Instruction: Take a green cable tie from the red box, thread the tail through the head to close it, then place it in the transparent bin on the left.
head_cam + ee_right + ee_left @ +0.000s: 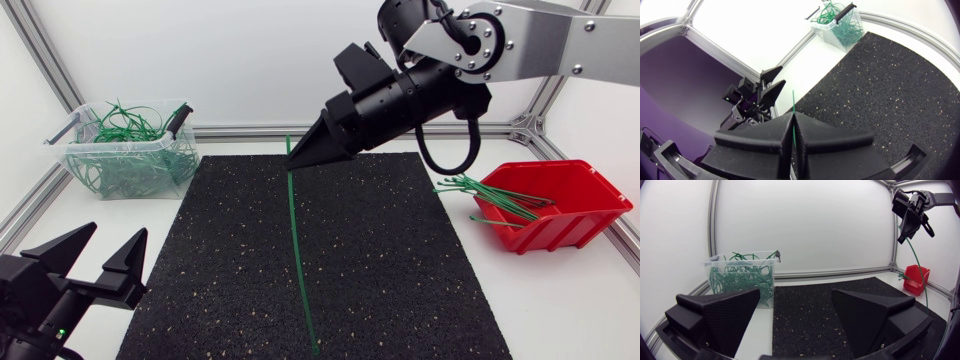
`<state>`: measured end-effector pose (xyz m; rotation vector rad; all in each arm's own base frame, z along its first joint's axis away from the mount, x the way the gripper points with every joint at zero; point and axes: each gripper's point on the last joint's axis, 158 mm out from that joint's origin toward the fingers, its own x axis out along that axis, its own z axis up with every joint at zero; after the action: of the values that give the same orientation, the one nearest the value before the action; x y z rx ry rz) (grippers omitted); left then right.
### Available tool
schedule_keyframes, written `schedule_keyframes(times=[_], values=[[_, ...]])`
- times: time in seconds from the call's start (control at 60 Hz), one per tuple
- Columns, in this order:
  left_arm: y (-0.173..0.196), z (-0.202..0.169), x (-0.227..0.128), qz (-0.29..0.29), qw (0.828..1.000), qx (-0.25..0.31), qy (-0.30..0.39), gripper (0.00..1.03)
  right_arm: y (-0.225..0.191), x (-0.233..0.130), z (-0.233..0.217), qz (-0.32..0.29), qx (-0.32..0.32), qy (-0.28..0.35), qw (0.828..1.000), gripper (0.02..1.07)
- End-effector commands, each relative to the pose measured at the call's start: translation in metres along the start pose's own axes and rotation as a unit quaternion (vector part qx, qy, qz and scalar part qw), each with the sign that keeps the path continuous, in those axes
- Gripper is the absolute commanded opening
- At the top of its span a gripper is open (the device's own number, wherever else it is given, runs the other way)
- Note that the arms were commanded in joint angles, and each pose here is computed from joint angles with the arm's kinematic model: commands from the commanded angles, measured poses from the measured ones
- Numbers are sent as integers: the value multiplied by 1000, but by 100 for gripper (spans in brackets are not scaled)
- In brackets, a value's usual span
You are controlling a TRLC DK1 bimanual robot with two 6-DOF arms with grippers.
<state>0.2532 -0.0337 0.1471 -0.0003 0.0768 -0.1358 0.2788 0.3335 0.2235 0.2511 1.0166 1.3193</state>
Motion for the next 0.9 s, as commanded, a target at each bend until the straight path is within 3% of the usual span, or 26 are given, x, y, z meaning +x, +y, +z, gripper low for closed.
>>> schedule_keyframes(times=[0.0,0.183,0.4,0.583,0.883], values=[[-2,-30,2,-4,999,-10,41,100,-5,18,-6,13,45,9,999,8],[-2,-30,2,-4,999,-10,42,100,-24,43,5,26,67,-44,996,8],[-2,-31,2,-3,999,-10,45,100,-75,62,-17,-7,96,-52,994,8],[-2,-32,3,-3,999,-11,46,100,-123,46,-36,-36,136,-82,987,8],[-2,-32,3,-4,999,-11,46,100,-166,22,-77,-67,169,-103,978,8]])
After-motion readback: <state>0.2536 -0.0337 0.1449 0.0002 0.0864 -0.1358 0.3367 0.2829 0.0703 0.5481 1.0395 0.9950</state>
